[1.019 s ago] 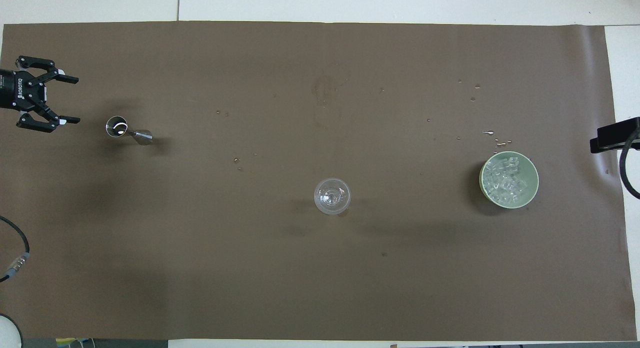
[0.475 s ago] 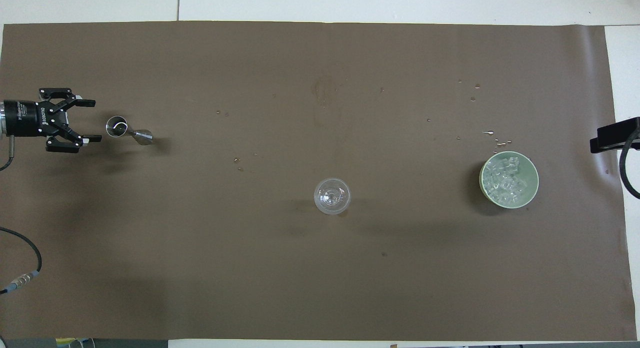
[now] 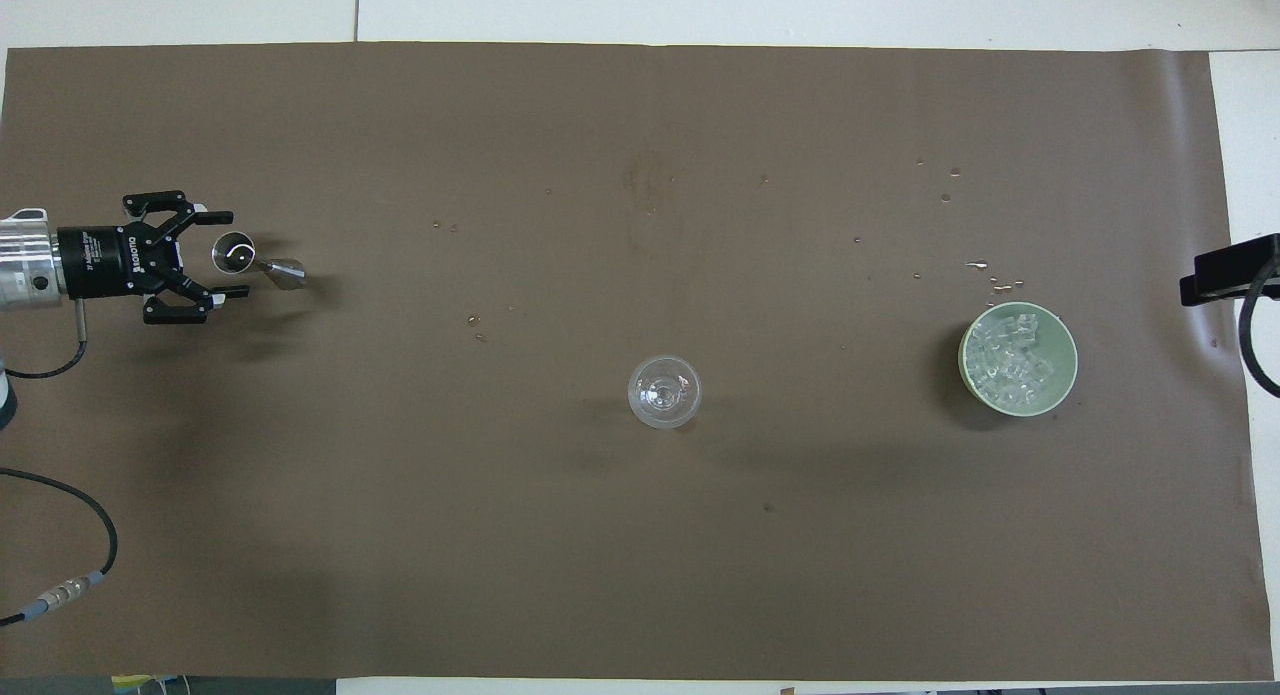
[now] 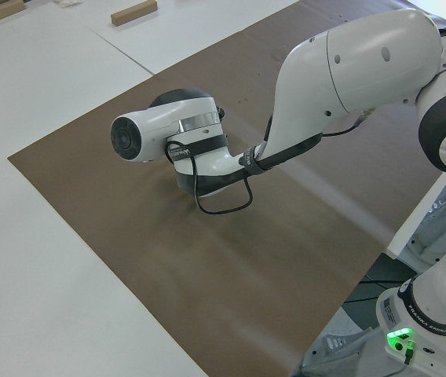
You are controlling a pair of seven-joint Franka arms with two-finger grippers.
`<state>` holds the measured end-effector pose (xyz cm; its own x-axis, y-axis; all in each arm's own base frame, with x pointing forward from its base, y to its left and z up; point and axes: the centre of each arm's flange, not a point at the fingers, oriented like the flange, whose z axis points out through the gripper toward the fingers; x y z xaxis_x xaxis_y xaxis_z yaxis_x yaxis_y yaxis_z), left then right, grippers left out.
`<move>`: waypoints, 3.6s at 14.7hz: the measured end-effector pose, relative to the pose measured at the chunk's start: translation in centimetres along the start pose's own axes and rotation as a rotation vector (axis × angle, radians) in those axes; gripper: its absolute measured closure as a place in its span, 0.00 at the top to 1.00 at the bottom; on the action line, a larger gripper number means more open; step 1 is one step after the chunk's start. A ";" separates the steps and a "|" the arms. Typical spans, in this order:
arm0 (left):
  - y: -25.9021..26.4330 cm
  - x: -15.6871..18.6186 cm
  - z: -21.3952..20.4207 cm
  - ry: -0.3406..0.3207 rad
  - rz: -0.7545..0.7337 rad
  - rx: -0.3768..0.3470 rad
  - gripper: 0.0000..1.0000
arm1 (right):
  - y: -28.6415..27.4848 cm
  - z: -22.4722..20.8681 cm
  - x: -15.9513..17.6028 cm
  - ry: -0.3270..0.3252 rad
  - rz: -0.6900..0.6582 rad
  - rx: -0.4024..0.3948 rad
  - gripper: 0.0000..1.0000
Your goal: Pour wine and add ice with both arms
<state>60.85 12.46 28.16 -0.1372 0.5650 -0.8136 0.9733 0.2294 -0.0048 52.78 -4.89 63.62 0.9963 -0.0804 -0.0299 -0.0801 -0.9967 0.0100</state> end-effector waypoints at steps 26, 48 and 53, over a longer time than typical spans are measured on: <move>-3.7 1.3 3.0 -0.084 -0.026 -0.157 0.86 | 0.0 0.0 0.0 0.000 0.000 0.000 1.00; -14.0 -23.6 9.6 -0.152 0.146 0.145 0.22 | -2.8 6.6 0.5 0.073 -0.055 0.079 1.00; -18.9 -30.0 14.8 0.021 0.209 0.277 0.22 | -1.6 17.1 -0.1 0.064 -0.131 0.072 1.00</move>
<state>49.28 -20.52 44.03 0.0695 0.5938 -0.8016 0.9933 -0.1156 0.0005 52.31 -3.42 46.54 0.9981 0.0486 0.0377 0.0509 -0.9968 -0.0613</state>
